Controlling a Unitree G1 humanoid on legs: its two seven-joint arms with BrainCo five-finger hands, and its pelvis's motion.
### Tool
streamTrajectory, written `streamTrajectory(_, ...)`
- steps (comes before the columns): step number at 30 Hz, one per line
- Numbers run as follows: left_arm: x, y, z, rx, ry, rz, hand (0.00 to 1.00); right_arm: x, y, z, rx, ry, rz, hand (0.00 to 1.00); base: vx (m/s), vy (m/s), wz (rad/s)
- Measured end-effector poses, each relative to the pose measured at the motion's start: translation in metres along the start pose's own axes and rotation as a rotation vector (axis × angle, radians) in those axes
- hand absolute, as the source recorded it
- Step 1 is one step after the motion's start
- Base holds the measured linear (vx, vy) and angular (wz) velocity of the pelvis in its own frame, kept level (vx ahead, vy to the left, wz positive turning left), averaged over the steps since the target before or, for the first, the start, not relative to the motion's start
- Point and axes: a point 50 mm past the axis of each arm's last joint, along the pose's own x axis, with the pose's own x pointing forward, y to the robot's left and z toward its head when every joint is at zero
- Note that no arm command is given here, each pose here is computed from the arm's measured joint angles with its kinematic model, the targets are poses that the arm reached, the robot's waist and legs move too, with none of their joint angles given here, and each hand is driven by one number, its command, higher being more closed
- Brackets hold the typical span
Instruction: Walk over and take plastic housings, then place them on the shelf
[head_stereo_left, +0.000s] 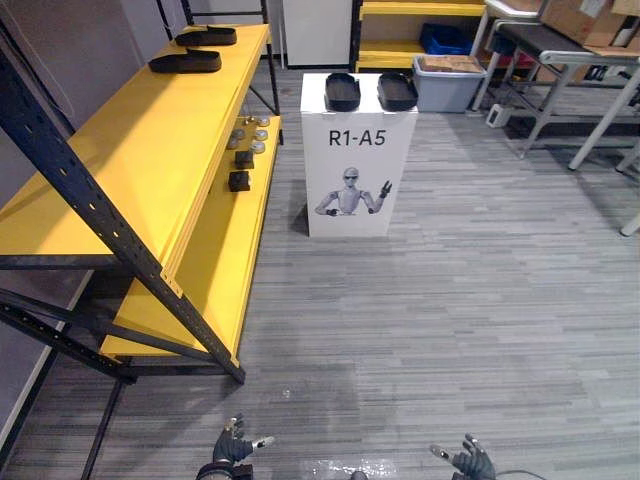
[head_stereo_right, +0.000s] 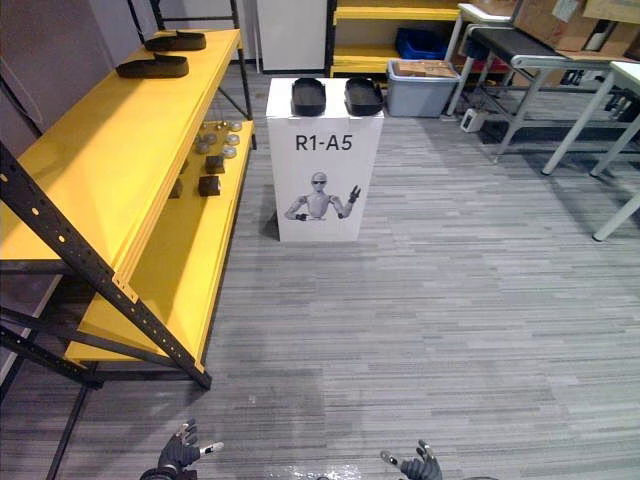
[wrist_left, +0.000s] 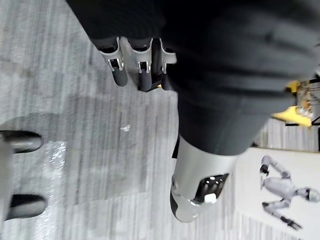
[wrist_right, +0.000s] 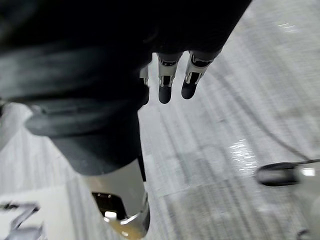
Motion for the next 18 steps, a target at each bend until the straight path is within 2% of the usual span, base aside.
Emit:
streamTrajectory(4, 0.0, 0.004, 0.008, -0.012, -0.04, 0.014, 0.0, 0.004, 0.007, 0.018, -0.052, -0.065, 0.027, 0.0, 0.06, 0.085, 0.06)
streamTrajectory(18, -0.004, 0.001, 0.018, -0.029, -0.104, 0.003, 0.0, 0.003, 0.006, 0.019, -0.043, -0.075, 0.025, 0.0, -0.05, 0.029, -0.01)
